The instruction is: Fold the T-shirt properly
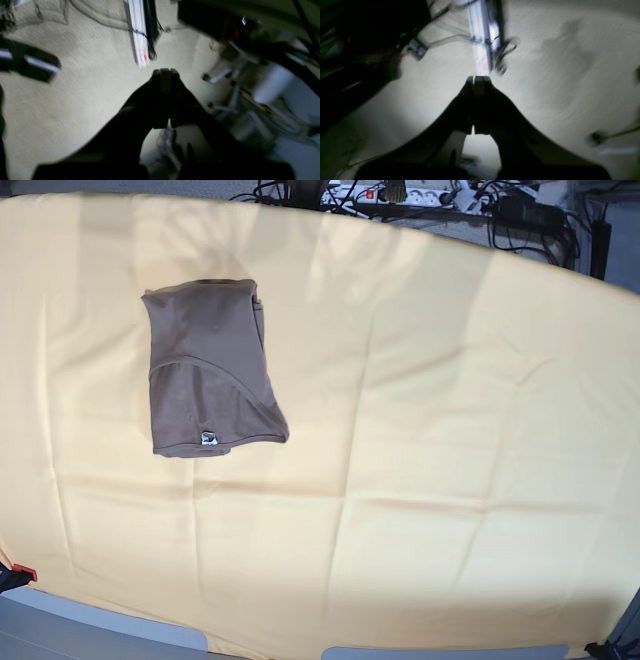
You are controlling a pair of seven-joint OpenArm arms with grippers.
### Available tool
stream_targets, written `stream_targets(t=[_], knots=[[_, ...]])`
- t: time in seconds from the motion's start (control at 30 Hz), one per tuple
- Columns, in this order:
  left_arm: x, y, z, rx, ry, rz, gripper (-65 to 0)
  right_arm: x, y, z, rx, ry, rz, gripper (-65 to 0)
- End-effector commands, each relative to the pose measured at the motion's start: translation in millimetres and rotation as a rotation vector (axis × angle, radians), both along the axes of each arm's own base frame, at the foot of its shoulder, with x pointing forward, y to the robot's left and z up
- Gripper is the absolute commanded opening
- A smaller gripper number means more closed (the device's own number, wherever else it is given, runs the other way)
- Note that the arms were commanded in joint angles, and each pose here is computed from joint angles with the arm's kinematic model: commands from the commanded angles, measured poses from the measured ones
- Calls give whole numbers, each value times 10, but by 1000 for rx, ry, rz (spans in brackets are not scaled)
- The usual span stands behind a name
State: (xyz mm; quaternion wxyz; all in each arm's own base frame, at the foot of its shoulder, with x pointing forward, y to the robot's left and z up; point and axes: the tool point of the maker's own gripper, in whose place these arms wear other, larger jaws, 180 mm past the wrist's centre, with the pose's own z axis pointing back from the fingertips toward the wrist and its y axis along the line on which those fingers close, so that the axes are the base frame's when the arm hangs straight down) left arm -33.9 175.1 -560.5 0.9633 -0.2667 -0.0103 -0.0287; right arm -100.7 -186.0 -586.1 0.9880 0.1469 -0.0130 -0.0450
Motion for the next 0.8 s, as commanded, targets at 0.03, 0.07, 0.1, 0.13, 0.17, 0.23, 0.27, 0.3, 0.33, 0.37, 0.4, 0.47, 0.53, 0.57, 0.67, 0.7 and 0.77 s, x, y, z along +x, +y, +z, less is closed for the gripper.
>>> stream_targets(t=[0.03,0.07,0.1,0.13,0.17,0.23,0.27,0.3,0.33,0.37,0.4,0.47,0.53,0.57,0.67,0.7,0.77], knots=[[82,71,-54,25,-71,-32,-650,7,-58,-67,-52,-15,79,-650],[131,85,-98,44,-114,-48,-650,15,-56,-111,-72,-13,117,-650],[172,129,-155,80,-151,-60,-650,-4,-52,-148,-88,0,148,-650],[202,185,-215,123,-182,-63,-650,-10,-46,-182,-100,8,168,-650],[229,244,-275,171,-210,-59,-650,-2,-49,-213,-114,11,179,-650],[246,348,-383,261,-255,-39,-650,22,-49,-263,-138,2,206,-650],[239,355,-424,283,-270,-31,-650,61,-41,-284,-147,-11,209,-650],[205,331,-466,295,-273,-28,-650,90,-26,-303,-155,-21,212,-650],[182,273,-504,293,-272,-26,-650,118,5,-322,-157,-28,217,-650],[148,195,-544,289,-260,-23,-650,154,45,-342,-161,-34,224,-650],[126,97,-577,280,-250,-15,-650,170,88,-358,-161,-35,234,-650],[130,-103,-622,263,-243,11,-650,204,214,-385,-155,-44,285,-650],[125,-271,-655,268,-241,30,-650,205,331,-399,-160,-64,337,-650],[105,-355,-668,264,-231,34,-650,203,379,-403,-160,-71,350,-650],[22,-609,-679,231,-200,45,-650,179,505,-411,-159,-75,378,-650],[13,-681,-677,220,-199,50,-650,177,546,-413,-157,-78,385,-650],[20,-767,-678,214,-200,58,-650,178,595,-412,-150,-86,396,-650]])
